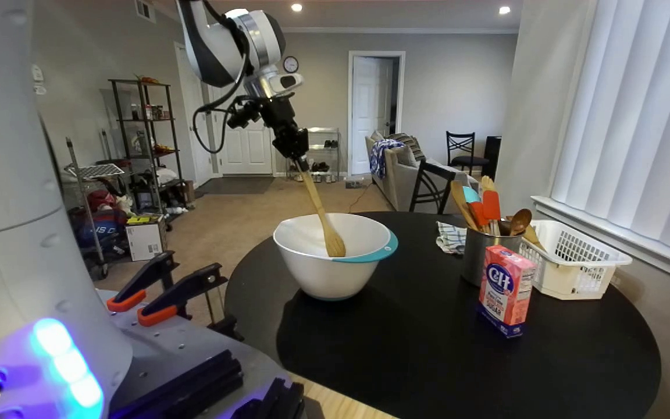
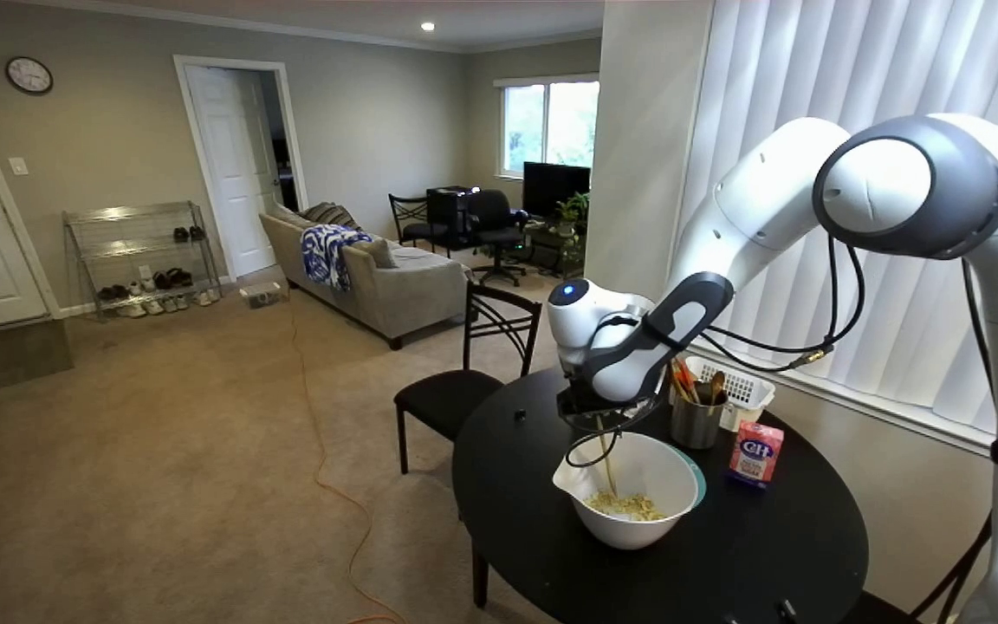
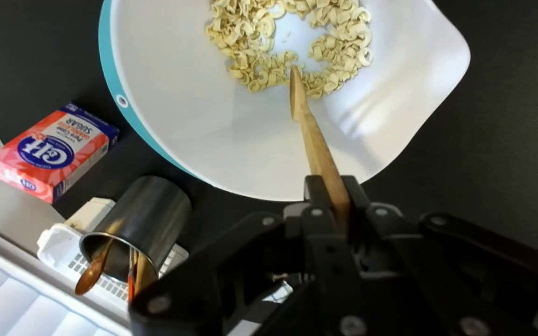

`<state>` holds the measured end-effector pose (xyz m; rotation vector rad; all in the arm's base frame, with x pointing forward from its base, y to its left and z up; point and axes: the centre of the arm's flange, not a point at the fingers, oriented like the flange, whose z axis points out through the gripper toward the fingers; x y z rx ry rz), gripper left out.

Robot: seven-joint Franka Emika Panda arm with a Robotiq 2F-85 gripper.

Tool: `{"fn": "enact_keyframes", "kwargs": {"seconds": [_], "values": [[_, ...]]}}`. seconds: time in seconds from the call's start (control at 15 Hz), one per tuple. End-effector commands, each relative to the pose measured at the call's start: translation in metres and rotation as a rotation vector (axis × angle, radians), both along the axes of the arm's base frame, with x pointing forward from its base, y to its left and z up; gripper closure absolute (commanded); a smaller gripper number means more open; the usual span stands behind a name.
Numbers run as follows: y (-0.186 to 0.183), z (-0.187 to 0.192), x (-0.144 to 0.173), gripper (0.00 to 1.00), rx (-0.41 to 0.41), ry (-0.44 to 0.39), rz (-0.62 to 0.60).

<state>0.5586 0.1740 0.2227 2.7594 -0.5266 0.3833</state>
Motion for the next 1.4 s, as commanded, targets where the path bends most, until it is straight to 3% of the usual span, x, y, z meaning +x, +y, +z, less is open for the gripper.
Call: {"fn": "enact_keyframes", "kwargs": {"seconds": [0.0, 0.27, 0.53, 1.13, 1.33], "values": [[-0.013, -0.016, 0.023, 0.97, 0.086, 0.083, -0.114], [-0.033, -0.036, 0.031, 0.97, 0.172, 0.135, -0.274], [-0.060, -0.024, 0.038, 0.97, 0.204, 0.116, -0.410], [-0.096, -0.024, 0.038, 0.97, 0.199, 0.117, -0.513], [-0.101, -0.026, 0.036, 0.97, 0.187, 0.151, -0.596]]}}
